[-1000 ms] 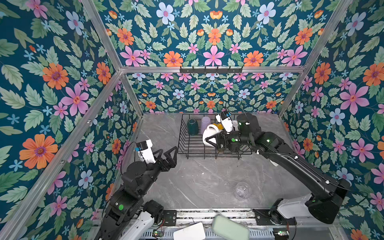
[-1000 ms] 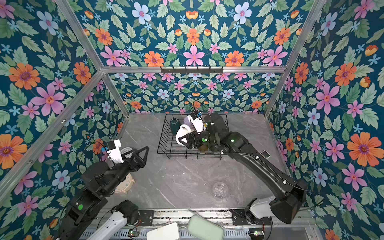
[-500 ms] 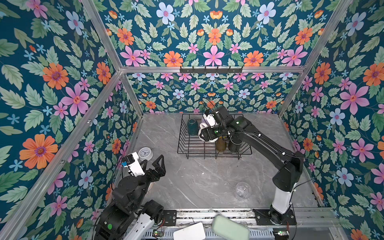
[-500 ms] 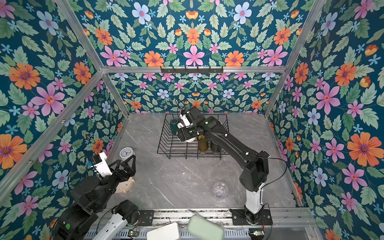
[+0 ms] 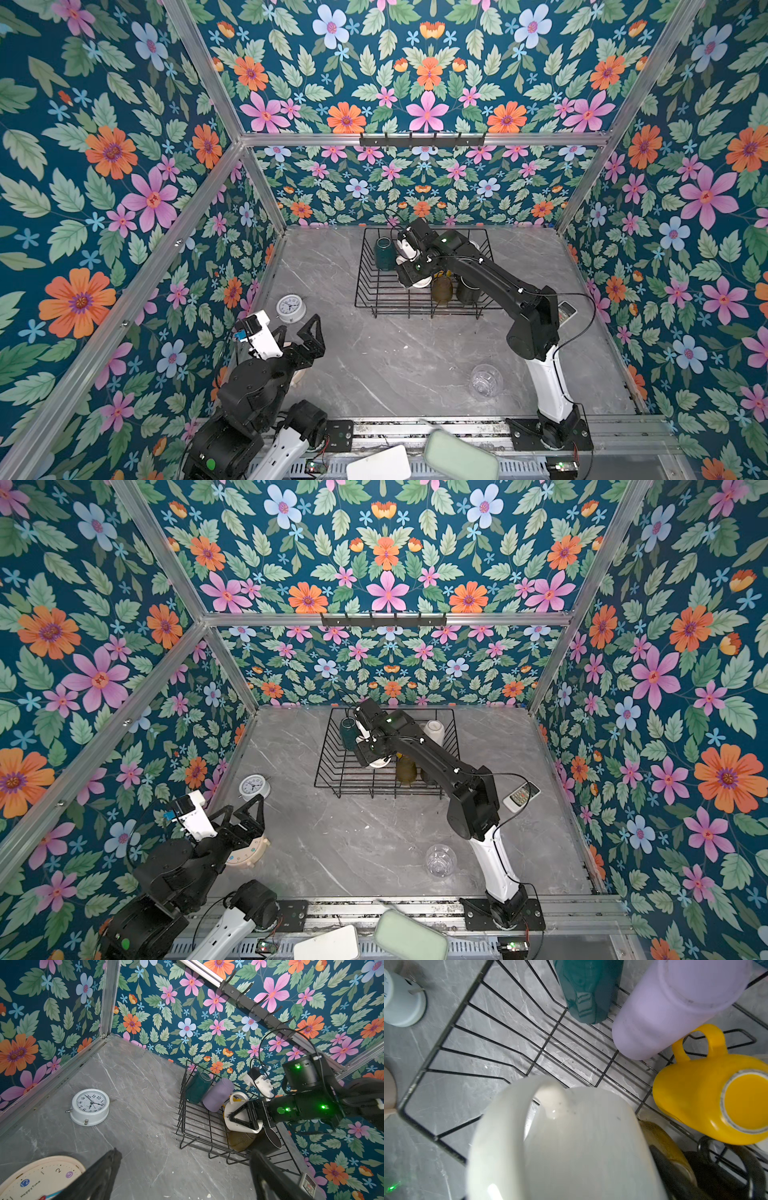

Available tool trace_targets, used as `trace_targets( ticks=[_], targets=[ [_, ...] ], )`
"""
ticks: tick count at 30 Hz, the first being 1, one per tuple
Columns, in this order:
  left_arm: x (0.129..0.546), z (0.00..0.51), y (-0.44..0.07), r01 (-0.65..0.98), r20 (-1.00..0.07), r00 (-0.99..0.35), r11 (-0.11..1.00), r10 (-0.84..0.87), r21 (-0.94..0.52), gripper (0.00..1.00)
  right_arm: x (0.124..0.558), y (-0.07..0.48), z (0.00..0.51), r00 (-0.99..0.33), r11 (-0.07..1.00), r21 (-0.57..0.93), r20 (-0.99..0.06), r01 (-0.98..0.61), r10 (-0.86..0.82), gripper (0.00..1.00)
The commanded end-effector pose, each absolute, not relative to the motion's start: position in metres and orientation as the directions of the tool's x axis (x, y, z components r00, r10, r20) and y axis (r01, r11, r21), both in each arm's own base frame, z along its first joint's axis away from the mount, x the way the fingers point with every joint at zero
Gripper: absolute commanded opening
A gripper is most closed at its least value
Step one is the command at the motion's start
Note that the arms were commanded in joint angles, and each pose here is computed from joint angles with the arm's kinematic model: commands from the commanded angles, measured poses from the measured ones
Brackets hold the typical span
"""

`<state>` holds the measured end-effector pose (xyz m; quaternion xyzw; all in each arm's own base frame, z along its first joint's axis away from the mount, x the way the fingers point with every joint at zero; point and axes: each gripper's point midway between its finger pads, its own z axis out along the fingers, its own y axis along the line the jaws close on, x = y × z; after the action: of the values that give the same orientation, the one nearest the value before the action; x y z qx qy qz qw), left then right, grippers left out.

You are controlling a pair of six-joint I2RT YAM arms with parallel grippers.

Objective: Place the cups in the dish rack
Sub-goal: 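Lower the white mug into the rack beside the lavender cup with the right gripper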

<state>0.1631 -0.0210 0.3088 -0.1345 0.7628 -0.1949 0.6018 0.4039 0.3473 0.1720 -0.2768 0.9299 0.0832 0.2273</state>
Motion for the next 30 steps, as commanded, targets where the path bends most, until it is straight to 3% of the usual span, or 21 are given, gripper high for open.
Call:
trace_targets(
  ticks=[1, 21, 25, 30],
  targets=[
    [0.162, 0.310, -0.017, 0.013, -0.865, -0.226, 0.887, -0.447, -0.462, 1.00, 0.408, 0.342, 0.164, -0.743, 0.834, -0.021, -0.444, -0.551, -0.501, 0.00],
    [0.158, 0.309, -0.013, 0.008, -0.857, -0.219, 0.877, -0.467, -0.481, 1.00, 0.424, 0.341, 0.092, -0.756, 0.809, -0.119, -0.298, -0.576, -0.582, 0.00],
    [0.157, 0.309, -0.013, 0.007, -0.856, -0.219, 0.876, -0.469, -0.482, 1.00, 0.423, 0.342, 0.086, -0.757, 0.805, -0.112, -0.287, -0.582, -0.587, 0.12],
    [0.158, 0.308, -0.013, 0.007, -0.854, -0.221, 0.875, -0.470, -0.483, 1.00, 0.419, 0.344, 0.082, -0.758, 0.801, -0.091, -0.273, -0.592, -0.592, 0.40]
  ],
)
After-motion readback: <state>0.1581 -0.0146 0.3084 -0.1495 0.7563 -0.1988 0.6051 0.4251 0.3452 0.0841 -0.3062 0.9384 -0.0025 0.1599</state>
